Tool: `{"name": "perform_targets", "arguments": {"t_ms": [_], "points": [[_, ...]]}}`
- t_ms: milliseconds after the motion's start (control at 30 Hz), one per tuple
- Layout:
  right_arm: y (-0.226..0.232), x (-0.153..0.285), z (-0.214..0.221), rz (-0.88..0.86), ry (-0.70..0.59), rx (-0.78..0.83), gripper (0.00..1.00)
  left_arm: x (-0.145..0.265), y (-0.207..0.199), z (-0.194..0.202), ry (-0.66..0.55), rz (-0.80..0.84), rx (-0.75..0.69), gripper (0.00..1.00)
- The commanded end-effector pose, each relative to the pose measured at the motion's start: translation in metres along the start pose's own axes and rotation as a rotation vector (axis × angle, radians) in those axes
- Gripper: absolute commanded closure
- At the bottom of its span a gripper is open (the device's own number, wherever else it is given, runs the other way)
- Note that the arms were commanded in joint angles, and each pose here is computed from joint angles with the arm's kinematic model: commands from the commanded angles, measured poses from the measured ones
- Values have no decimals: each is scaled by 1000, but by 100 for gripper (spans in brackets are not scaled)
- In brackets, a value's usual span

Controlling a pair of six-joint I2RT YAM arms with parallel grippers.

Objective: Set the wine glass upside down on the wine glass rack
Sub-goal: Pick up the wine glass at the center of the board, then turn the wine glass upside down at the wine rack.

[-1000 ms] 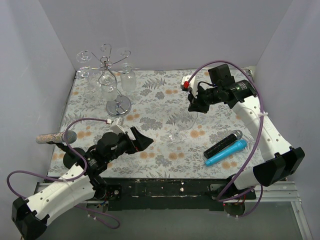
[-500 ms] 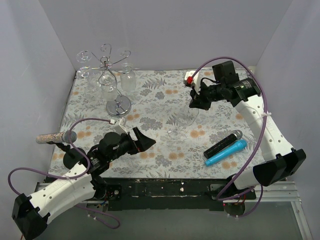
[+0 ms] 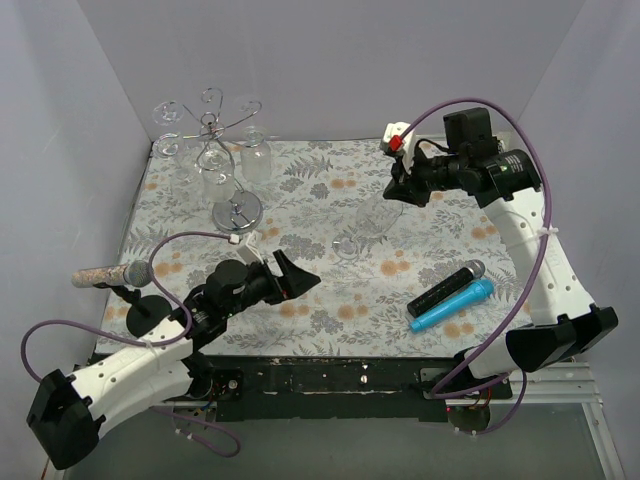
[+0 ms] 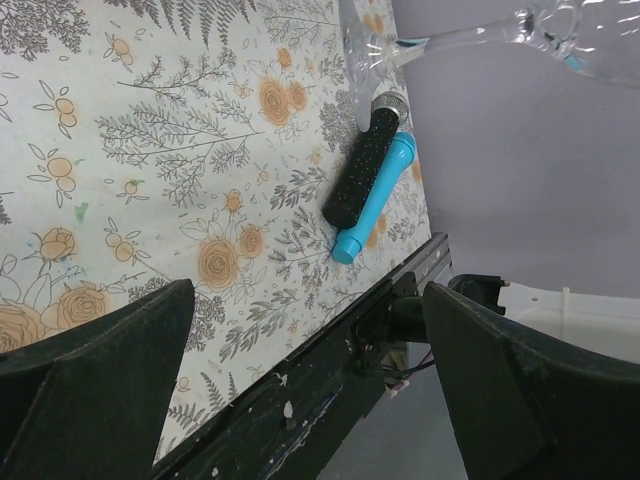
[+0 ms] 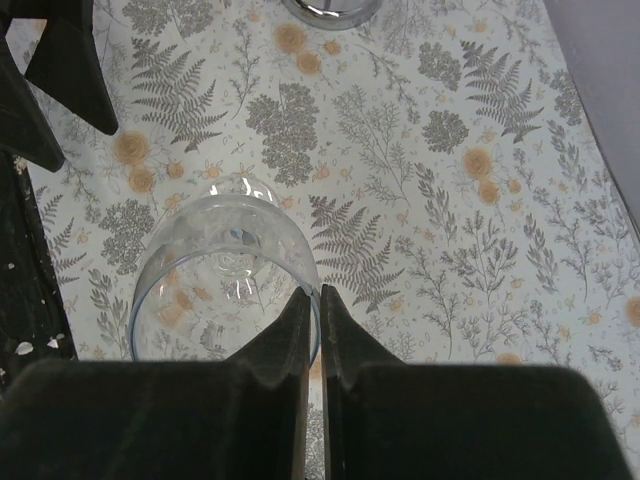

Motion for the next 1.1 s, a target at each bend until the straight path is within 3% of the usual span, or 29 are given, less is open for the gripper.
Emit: {"name": "perform_targets", "arguments": {"t_ms": [0, 300, 700, 1067], "points": [[-5, 20, -35, 29, -117, 41, 99, -7, -16, -3, 1, 74, 6, 2], [1, 27, -35, 14, -159, 15, 99, -14, -43, -8, -9, 217, 27, 2], [11, 29, -35, -49, -229, -26, 99, -31, -48, -11, 1, 212, 142, 2], [14, 30, -30, -59, -245, -43, 99, -50, -56, -11, 34, 210, 221, 22]]}}
Point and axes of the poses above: each gripper's point midway between its finger pads, its own x axis back along the fingers, its own y axis along the line the jaws close on, z = x × y, the point moved 3 cm from there along x, back along the fingers, and after that the axes turned 8 degrees about x, right-handed, at the moved point
